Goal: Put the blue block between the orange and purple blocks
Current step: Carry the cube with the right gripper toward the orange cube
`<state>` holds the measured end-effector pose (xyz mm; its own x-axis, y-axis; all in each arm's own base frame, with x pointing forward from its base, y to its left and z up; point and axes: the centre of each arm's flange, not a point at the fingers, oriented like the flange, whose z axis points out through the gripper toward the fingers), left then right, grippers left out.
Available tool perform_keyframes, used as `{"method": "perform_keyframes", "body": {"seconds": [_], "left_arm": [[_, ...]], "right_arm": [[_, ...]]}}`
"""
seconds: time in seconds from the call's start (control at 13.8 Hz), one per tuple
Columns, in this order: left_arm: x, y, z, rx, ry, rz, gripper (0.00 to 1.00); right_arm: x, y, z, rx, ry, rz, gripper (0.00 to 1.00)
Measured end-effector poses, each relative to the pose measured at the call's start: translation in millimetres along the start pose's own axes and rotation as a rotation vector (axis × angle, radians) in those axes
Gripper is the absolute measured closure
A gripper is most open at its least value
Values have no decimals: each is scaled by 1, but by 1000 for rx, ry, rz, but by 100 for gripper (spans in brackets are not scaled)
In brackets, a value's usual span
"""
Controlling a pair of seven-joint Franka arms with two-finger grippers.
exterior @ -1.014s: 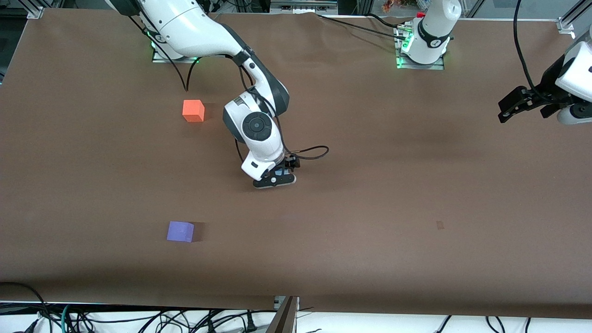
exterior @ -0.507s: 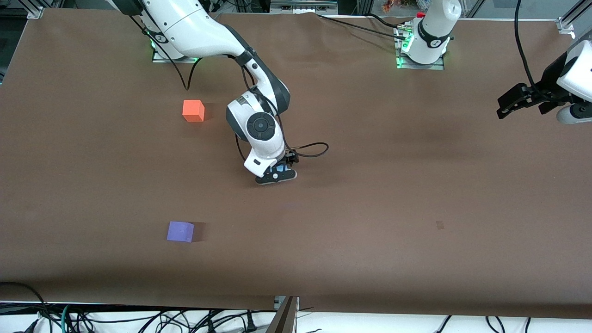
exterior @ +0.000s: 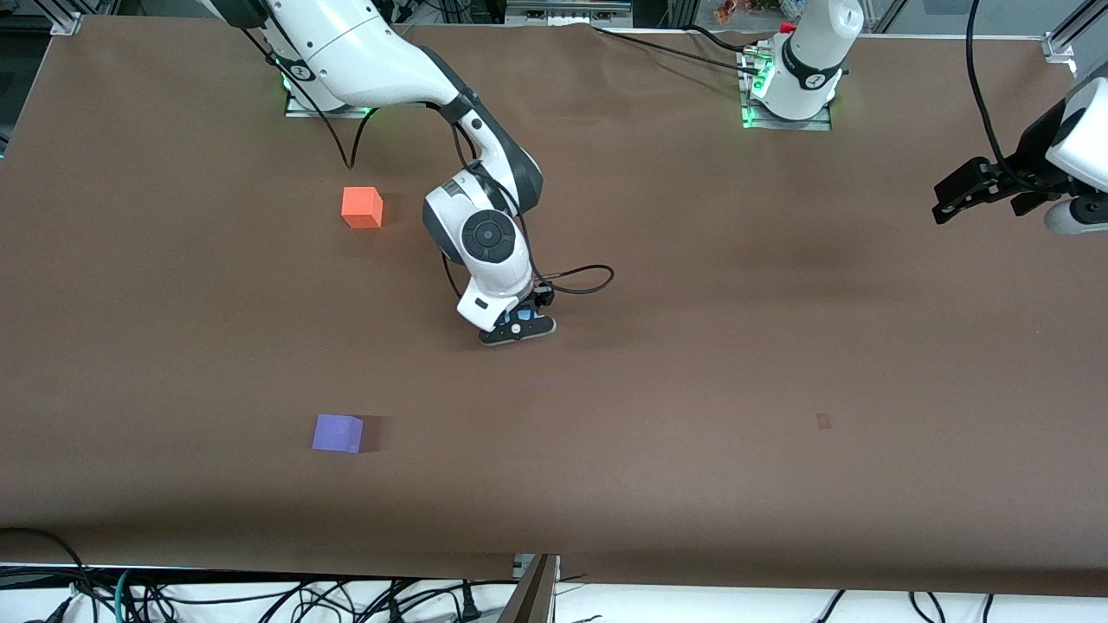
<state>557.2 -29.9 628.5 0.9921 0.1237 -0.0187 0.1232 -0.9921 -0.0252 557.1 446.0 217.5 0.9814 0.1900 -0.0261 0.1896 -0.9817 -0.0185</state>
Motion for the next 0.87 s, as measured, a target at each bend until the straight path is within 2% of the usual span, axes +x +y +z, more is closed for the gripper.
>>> {"method": "perform_keyframes", "body": {"seconds": [0.29,0.43,0.58,0.65,0.87], "left_arm": [[9,3,11,5,-18,11,0],[11,-5,12,2,-19,-1,0],[12,-9,9,-3,-14,-8,0],[11,-10,7,-5,-14,-9,0],[6,-7,1,-10,-30,-3,0]], "right_arm": [[23,97,-74,-101,-92,98,39],[26,154,-97,-124,-95,163,39],[19,200,-97,-139,-102,186,39],[13,221,-93,-128,-100,192,39],[-13,282,-69,-30,-86,217,40]]}}
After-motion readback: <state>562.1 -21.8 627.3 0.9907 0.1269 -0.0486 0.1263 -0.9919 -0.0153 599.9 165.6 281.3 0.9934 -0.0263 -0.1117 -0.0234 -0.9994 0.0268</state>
